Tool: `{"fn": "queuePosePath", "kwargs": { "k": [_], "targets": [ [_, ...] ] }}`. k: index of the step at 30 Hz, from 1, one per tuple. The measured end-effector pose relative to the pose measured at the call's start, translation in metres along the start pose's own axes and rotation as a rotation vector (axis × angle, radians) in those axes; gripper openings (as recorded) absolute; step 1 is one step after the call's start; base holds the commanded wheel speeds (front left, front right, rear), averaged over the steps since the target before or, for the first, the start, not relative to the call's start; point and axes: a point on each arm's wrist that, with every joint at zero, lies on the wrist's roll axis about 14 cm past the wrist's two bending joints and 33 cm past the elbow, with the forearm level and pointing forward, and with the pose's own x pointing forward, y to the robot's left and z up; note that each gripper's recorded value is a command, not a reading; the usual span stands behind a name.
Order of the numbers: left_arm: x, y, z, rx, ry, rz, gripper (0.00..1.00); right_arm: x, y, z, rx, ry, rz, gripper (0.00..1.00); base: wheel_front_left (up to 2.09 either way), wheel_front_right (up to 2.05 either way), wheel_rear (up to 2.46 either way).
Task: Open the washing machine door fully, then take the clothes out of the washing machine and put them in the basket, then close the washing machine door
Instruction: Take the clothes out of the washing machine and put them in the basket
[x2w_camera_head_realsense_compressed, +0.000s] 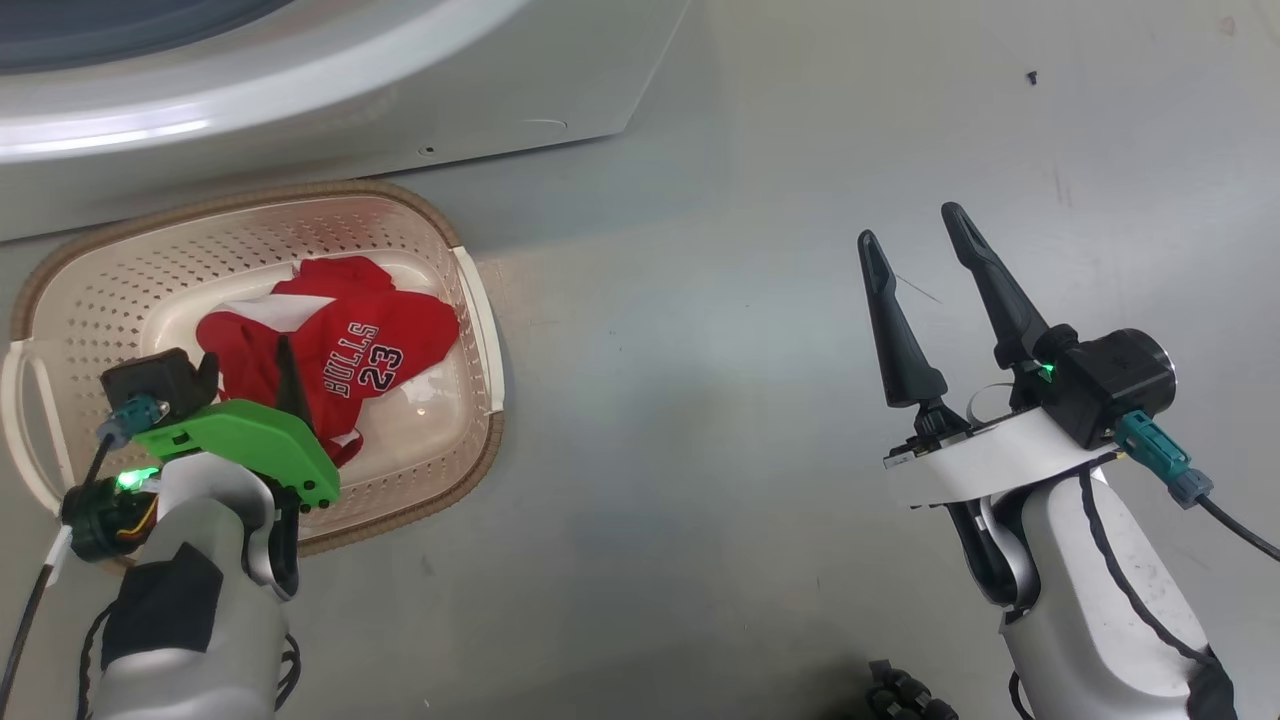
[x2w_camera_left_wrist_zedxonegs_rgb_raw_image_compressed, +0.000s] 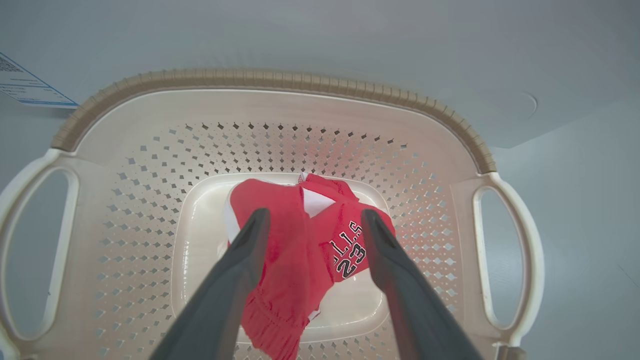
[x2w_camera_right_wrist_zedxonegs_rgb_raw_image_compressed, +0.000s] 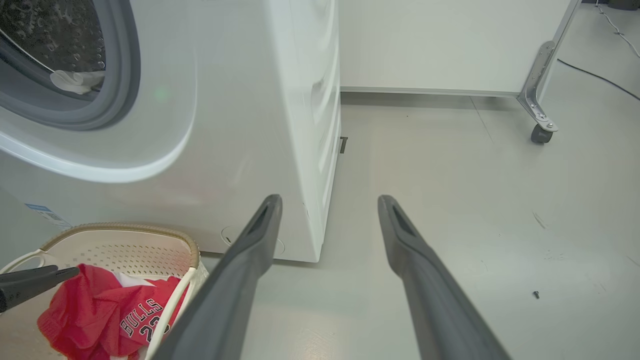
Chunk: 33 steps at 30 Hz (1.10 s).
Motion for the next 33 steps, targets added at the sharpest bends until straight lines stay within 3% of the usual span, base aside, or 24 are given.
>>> {"fn": "queuePosePath", "kwargs": {
  "k": [18, 28, 33],
  "targets": [
    [-0.040, -0.024, 0.086, 0.034, -0.294, -0.090, 1.00, -0.010, 0.012, 0.032, 0.010, -0.073, 0.025, 1.00, 0.00, 0.00, 0.00],
    [-0.095, -0.056, 0.178, 0.095, -0.589, -0.174, 1.00, -0.028, 0.020, 0.045, 0.010, -0.101, 0.028, 1.00, 0.00, 0.00, 0.00],
    [-0.125, -0.056, 0.193, 0.115, -0.671, -0.171, 1.00, -0.037, 0.026, 0.051, 0.006, -0.115, 0.041, 1.00, 0.00, 0.00, 0.00]
  ]
}}
